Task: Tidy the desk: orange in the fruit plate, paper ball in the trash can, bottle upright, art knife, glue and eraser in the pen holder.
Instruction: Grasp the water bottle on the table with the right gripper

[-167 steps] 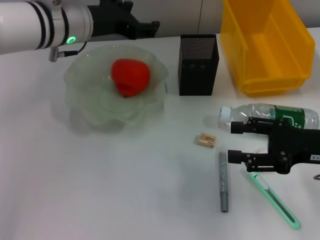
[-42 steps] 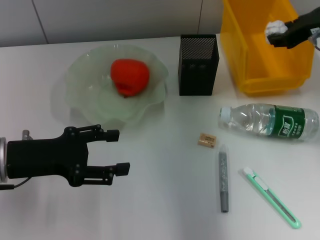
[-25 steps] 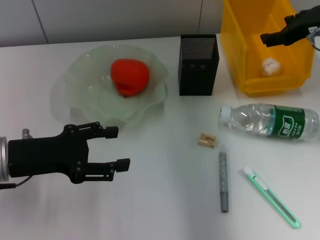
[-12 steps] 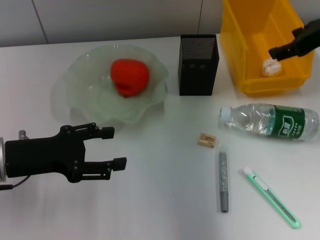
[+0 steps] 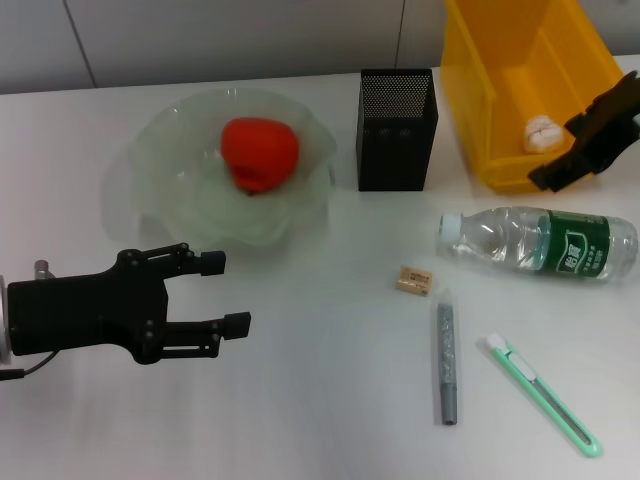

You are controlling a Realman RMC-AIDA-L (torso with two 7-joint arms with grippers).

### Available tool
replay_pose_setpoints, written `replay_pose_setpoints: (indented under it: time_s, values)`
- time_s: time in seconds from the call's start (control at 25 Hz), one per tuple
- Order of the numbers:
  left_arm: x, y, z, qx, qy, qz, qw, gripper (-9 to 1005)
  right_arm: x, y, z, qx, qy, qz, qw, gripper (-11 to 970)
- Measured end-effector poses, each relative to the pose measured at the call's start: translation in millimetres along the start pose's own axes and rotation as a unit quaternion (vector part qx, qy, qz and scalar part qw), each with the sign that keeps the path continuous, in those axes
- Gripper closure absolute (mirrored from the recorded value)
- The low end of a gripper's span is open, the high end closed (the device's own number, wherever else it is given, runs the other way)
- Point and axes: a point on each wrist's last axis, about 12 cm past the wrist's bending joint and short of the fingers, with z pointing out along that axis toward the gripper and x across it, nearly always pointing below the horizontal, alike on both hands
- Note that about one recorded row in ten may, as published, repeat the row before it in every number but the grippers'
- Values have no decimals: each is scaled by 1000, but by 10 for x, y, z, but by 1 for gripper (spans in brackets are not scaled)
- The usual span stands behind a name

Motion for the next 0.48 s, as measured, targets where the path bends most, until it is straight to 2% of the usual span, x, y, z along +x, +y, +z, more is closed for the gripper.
replay_pose_setpoints:
  time_s: [0.12,0.2,0.32,0.48]
  values:
    - [7,-6,8,1,0,-1,1000,154,-188,139,143,-16,32,-61,997,176]
    - [12,-13,18,4,1,-2,1000,154,-227,157,175,-22,38,-72,996,176]
    - [21,-19,17,4,2,-4,1000,154,-369,201,299,-34,63,-116,991,176]
    - [48,-29,-5,0,0,-9,1000,154,-412,241,414,-39,95,-144,984,176]
